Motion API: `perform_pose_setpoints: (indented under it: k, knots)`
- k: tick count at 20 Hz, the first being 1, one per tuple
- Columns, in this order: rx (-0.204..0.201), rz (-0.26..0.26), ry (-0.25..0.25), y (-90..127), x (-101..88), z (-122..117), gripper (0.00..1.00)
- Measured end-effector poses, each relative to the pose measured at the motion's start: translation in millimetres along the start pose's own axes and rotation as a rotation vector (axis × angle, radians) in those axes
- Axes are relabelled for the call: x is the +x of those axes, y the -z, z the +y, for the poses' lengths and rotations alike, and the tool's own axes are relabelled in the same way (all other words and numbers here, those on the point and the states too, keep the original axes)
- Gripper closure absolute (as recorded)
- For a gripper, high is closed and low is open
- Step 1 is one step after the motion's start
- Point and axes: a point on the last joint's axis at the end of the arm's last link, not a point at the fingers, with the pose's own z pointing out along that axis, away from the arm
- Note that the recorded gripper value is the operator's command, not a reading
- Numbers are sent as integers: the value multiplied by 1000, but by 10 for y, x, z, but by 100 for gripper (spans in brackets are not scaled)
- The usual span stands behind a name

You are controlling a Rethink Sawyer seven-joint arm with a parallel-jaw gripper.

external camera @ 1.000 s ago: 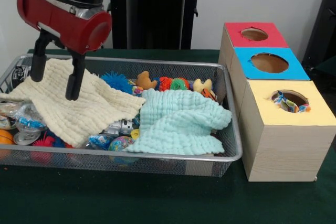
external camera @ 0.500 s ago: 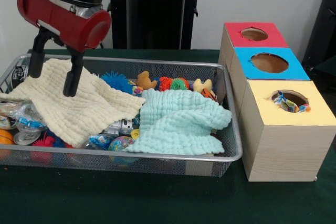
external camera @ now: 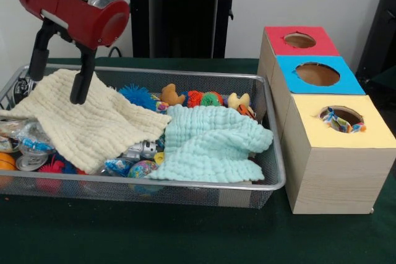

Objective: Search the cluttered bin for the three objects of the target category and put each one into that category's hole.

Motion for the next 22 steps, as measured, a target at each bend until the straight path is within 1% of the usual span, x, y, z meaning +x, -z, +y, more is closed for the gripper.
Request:
perform_pose_setpoints:
  k: [7, 13, 17, 20, 22]
  knots:
    - [7, -11, 7, 74, 3, 29, 0]
    - [12, -21, 4, 162, -19, -22, 0]
    - [18, -14, 6, 151, 30, -58, 0]
    - [22, -11, 11, 96, 107, -97, 0]
    - [18, -19, 16, 41, 154, -111, 0]
